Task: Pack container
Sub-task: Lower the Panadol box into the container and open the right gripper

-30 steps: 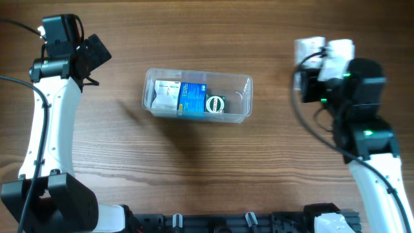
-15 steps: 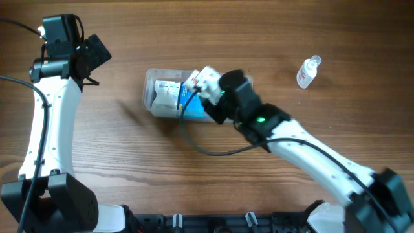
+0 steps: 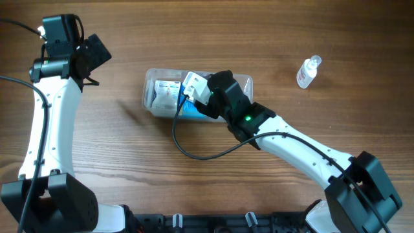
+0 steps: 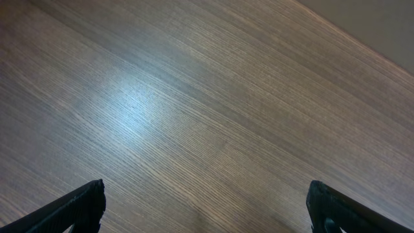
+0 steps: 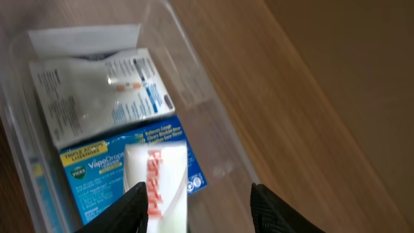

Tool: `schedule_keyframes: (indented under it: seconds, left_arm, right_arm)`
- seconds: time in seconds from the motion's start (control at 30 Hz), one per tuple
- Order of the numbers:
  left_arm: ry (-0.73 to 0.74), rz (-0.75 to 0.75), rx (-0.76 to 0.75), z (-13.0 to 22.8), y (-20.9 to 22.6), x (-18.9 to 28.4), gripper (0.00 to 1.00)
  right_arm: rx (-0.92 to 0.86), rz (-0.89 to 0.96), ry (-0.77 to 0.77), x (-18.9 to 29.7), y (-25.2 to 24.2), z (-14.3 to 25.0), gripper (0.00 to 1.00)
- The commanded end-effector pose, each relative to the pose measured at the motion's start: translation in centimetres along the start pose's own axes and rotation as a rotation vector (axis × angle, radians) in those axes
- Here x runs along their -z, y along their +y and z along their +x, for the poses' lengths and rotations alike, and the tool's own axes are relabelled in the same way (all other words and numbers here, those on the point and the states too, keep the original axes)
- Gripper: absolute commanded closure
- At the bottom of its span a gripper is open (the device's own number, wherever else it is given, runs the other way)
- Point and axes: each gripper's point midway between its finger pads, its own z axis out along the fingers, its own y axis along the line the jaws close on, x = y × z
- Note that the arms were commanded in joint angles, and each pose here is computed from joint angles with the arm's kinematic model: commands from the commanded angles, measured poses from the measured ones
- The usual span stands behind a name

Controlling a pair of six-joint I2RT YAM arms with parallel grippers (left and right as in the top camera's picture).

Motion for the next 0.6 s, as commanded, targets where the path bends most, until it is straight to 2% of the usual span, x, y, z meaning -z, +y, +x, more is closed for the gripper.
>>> schedule_keyframes:
  seconds: [0.0,0.13,0.3,0.4,0.47,0.57]
  left_arm:
    - [-0.020,0.000,0.002,-0.6,0.1,0.5,0.00]
    - [-0.020,0.000,0.002,-0.6,0.1,0.5,0.00]
    - [-0.020,0.000,0.002,-0.6,0.1,0.5,0.00]
    - [-0.020,0.000,0.002,-0.6,0.1,0.5,0.00]
    - [-0.020,0.000,0.002,-0.6,0.1,0.5,0.00]
    - [-0.020,0.000,0.002,-0.6,0.1,0.5,0.00]
  right_arm:
    - [0.019,-0.020,-0.061,-0.2,0.0,-1.6,0.49]
    - [-0.002,0.014,-0.059,-0.2,-0.6,-1.7,0.49]
    - [-0.240,0.177,0.033,0.5,-3.4,0.2,0.50]
    - [-0.331,0.176,0.030,2.0,-3.7,0.0,0.62]
    - [-0.363,0.174,0.036,3.2,-3.8,-0.1,0.75]
    - [-0.400,0.173,0.060,4.3,-3.8,0.3,0.80]
